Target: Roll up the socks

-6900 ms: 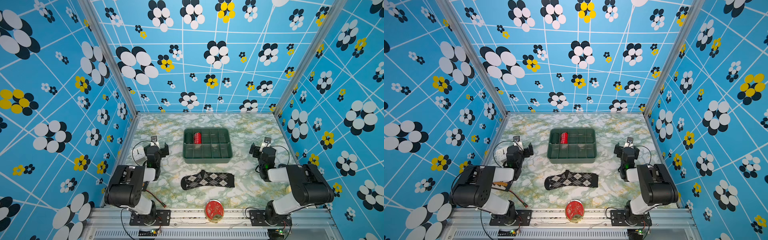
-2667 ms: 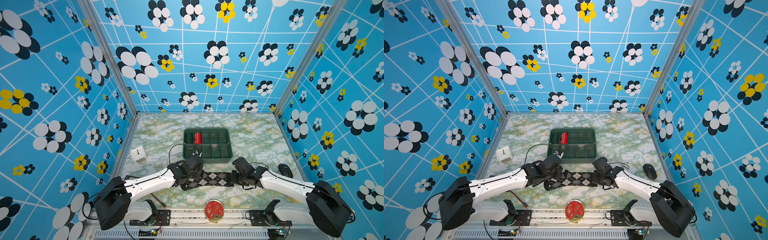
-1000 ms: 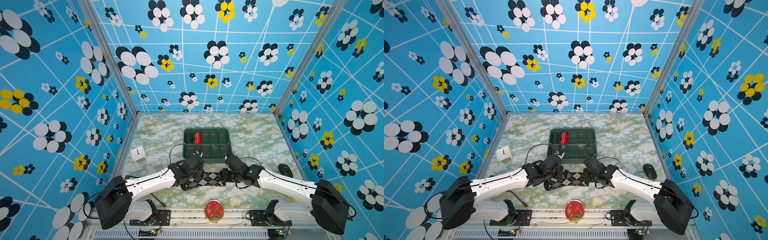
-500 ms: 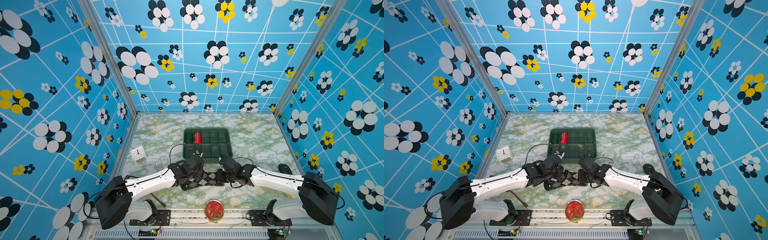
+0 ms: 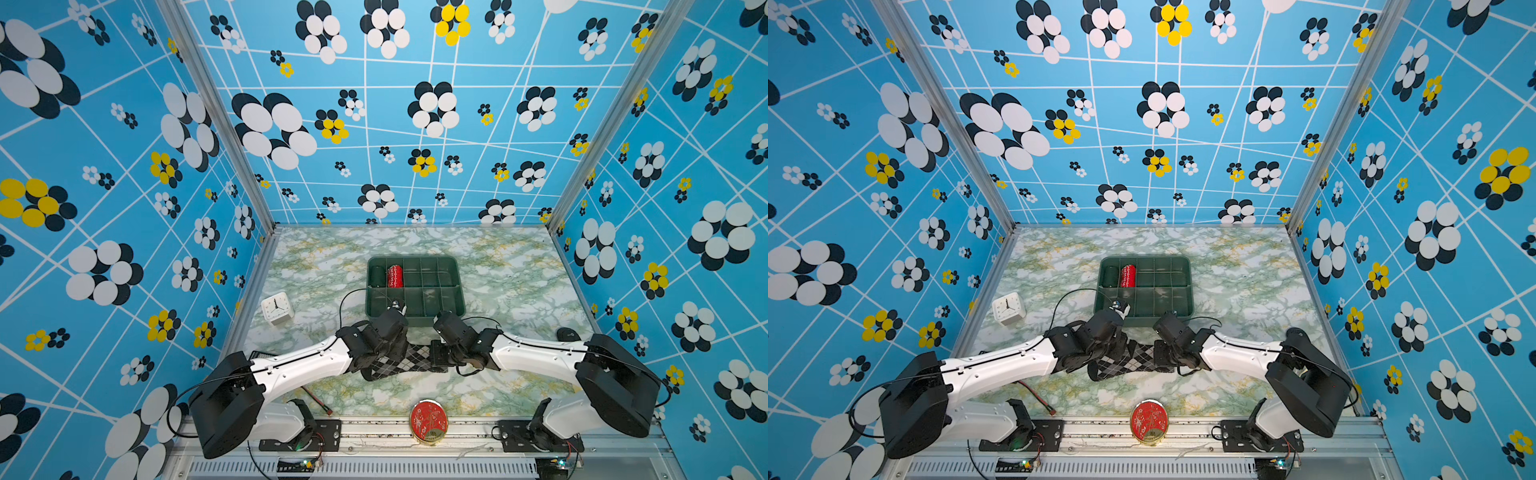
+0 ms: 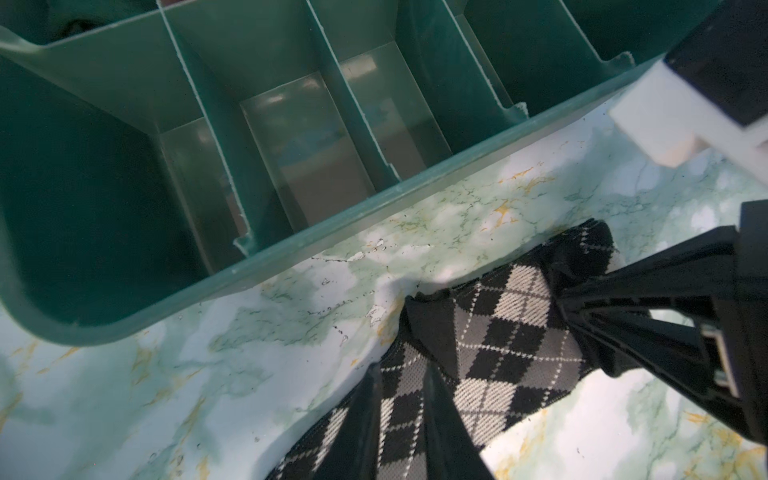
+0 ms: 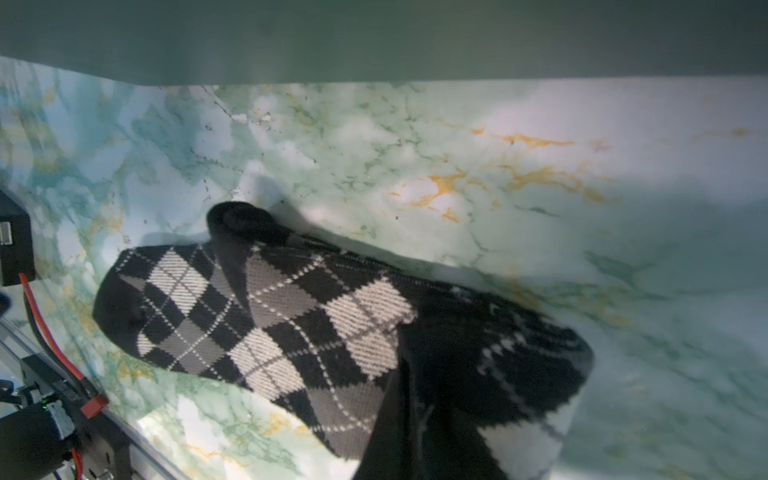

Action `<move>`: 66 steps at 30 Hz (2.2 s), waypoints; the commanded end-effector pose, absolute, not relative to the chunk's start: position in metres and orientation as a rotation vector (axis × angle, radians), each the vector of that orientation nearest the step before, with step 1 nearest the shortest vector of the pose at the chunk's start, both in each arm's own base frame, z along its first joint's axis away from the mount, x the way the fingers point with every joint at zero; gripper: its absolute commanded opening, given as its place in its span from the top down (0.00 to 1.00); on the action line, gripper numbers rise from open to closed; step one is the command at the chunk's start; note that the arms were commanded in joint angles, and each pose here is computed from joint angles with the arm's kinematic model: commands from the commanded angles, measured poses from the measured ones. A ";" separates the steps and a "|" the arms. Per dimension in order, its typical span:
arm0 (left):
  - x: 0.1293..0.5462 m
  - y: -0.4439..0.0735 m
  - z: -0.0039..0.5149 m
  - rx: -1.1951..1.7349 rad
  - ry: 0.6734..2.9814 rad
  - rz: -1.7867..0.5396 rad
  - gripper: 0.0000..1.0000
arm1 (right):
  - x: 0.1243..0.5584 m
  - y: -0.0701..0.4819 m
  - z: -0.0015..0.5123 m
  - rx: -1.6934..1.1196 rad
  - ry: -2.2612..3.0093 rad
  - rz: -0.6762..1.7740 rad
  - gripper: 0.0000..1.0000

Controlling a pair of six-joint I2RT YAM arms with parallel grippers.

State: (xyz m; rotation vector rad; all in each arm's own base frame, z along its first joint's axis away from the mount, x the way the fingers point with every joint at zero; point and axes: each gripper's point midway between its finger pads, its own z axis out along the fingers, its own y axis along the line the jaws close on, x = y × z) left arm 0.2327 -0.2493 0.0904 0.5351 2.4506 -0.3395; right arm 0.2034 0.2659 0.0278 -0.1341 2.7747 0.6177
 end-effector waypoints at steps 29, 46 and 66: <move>0.242 -0.269 0.102 0.548 2.446 -0.389 1.00 | 0.207 0.271 0.071 -0.111 2.615 1.000 0.70; 0.224 -0.312 0.124 0.747 2.357 -0.478 1.00 | 0.205 0.194 0.061 0.040 2.693 0.627 0.95; 0.182 -0.382 0.086 1.001 2.420 -0.596 1.00 | 0.195 0.173 0.041 0.091 2.757 0.536 0.94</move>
